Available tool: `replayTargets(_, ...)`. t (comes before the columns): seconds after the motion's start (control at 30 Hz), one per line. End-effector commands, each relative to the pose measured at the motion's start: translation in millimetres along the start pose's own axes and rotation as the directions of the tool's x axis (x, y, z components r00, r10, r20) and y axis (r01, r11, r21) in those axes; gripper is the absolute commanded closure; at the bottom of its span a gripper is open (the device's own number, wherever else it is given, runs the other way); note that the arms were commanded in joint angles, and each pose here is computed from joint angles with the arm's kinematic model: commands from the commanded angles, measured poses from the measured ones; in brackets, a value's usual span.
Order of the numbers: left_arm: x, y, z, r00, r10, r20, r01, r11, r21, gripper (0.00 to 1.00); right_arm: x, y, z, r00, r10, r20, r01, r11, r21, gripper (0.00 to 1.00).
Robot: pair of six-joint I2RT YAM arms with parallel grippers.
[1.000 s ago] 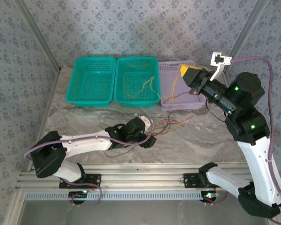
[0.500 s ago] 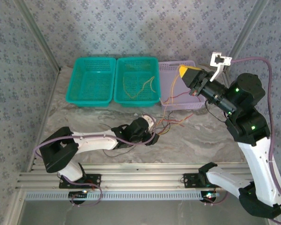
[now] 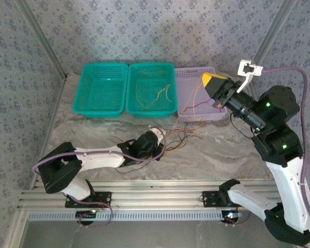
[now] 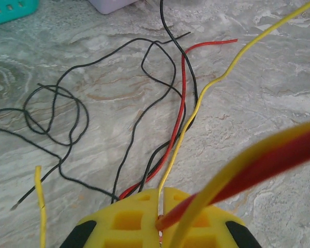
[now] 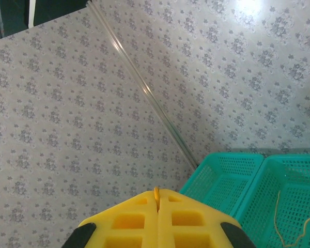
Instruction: Untangle the cables
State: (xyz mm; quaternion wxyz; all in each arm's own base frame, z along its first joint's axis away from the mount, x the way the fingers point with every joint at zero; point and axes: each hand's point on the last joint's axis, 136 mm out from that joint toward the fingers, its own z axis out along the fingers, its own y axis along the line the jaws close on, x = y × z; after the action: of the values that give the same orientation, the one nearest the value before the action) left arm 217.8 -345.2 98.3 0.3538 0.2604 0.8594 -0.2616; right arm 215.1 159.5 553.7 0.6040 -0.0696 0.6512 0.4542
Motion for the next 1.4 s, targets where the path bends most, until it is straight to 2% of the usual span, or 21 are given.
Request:
replayTargets(0.0, -11.9, 4.4, -20.9, 0.998, -0.034, 0.057, 0.033, 0.999, 0.009, 1.0, -8.0, -5.3, -12.9, 0.998, -0.045, 0.05, 0.042, 0.997, 0.057, 1.0)
replayTargets(0.23, -23.1, 44.0, -97.2, 0.979, -0.103, 0.175, 0.113, 0.992, -0.051, 1.0, -7.5, -59.7, -33.2, 0.985, -0.121, 0.12, 0.076, 0.942, 0.326, 1.0)
replayTargets(0.4, -19.6, 79.1, -153.4, 0.962, -0.136, 0.235, 0.173, 0.975, -0.142, 1.0, -15.8, -83.6, -53.6, 0.968, -0.155, 0.199, 0.049, 0.89, 0.454, 1.0)
replayTargets(0.47, -17.3, 88.3, -166.1, 0.948, -0.161, 0.274, 0.214, 0.961, -0.173, 1.0, -20.2, -90.6, -61.9, 0.958, -0.17, 0.232, 0.035, 0.869, 0.494, 1.0)
replayTargets(0.8, -7.2, 99.1, -165.7, 0.955, -0.181, 0.233, 0.236, 0.942, -0.238, 1.0, -43.6, -103.7, -101.8, 0.902, -0.28, 0.327, 0.013, 0.777, 0.63, 1.0)
replayTargets(1.0, -1.2, 112.1, -159.0, 0.967, -0.177, 0.182, 0.23, 0.915, -0.333, 1.0, -57.1, -103.8, -123.4, 0.87, -0.343, 0.354, 0.004, 0.723, 0.691, 1.0)
replayTargets(1.1, -2.4, 112.2, -156.6, 0.969, -0.182, 0.168, 0.23, 0.912, -0.339, 1.0, -47.0, -104.0, -103.7, 0.901, -0.309, 0.306, 0.037, 0.757, 0.653, 1.0)
replayTargets(1.37, -13.9, 75.6, -149.4, 0.962, -0.231, 0.142, 0.251, 0.958, -0.141, 1.0, 25.6, -123.6, -30.3, 0.988, -0.118, 0.095, 0.057, 0.871, 0.488, 1.0)
